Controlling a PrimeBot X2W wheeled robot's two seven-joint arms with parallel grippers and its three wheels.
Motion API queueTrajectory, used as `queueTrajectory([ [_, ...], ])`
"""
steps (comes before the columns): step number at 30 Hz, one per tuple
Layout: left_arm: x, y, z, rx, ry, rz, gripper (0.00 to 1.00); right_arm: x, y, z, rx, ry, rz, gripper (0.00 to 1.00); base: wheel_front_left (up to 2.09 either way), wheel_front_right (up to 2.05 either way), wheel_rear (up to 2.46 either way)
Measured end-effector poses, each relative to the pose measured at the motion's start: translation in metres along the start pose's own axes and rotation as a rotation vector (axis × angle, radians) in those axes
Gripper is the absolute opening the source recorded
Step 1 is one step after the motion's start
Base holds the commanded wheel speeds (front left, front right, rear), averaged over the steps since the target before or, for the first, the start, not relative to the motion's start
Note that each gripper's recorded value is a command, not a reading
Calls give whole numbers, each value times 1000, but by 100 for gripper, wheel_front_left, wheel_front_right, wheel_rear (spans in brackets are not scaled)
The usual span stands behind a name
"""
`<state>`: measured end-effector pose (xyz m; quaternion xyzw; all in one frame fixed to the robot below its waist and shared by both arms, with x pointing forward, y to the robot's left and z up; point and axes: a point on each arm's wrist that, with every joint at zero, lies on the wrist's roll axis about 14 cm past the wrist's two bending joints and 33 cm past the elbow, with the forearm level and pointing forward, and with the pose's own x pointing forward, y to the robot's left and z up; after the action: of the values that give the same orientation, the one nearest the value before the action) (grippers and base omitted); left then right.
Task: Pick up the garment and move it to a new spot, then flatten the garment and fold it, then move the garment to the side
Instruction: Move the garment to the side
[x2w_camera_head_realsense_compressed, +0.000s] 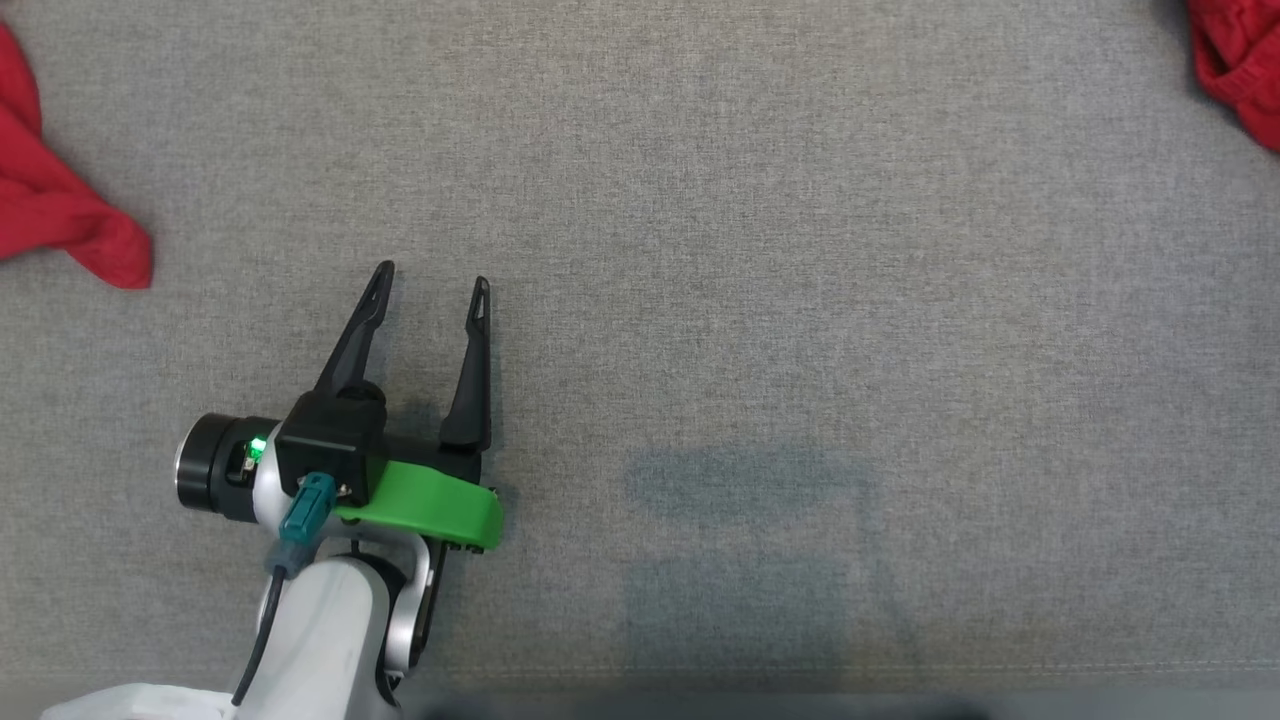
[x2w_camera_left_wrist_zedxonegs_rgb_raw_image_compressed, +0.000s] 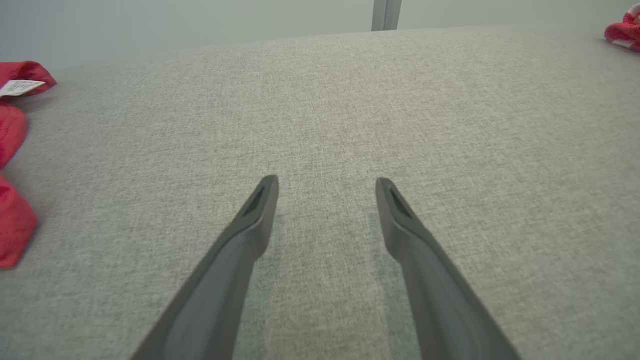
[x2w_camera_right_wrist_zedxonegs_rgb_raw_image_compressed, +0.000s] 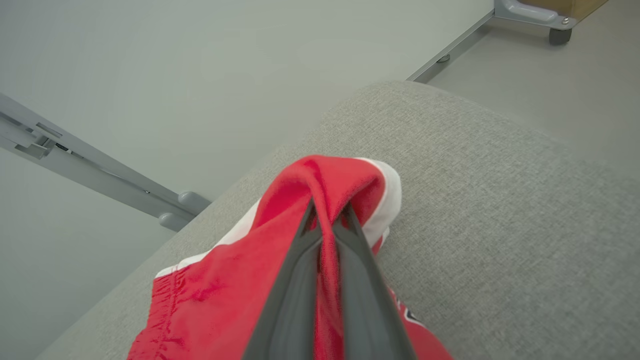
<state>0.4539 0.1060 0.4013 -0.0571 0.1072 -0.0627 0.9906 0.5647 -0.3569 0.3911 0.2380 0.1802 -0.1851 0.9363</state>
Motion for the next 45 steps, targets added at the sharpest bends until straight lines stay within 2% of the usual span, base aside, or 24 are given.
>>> queueTrajectory([
  [4, 0, -1, 0, 0, 0, -2, 100, 2, -3, 15, -21, -46, -12, 0, 0, 0, 0],
  [5, 0, -1, 0, 0, 0, -2, 100, 2, -5, 16, -37, -50, -18, 21, 0, 0, 0],
  [6, 1, -1, 0, 0, -1, -3, 100, 2, -11, 13, -88, -39, -35, 100, 0, 0, 0],
  [15, 3, 0, -2, -2, 3, -1, 100, 1, -40, 6, -212, -32, -117, 100, 0, 0, 0],
  [20, 3, 0, -4, -7, 7, -2, 100, -3, -61, 1, -234, -20, -175, 100, 0, 0, 0],
  [27, 5, -1, 0, -8, -7, -2, 100, -14, -66, -6, -261, -34, -189, 100, 0, 0, 0],
  [34, 2, -3, 16, -23, -67, -1, 100, -30, -39, 38, -365, -235, -94, 100, 0, 0, 0],
  [45, -11, 19, 59, -74, -184, 74, 100, -79, -3, 63, -480, -327, 55, 100, 0, 0, 0],
])
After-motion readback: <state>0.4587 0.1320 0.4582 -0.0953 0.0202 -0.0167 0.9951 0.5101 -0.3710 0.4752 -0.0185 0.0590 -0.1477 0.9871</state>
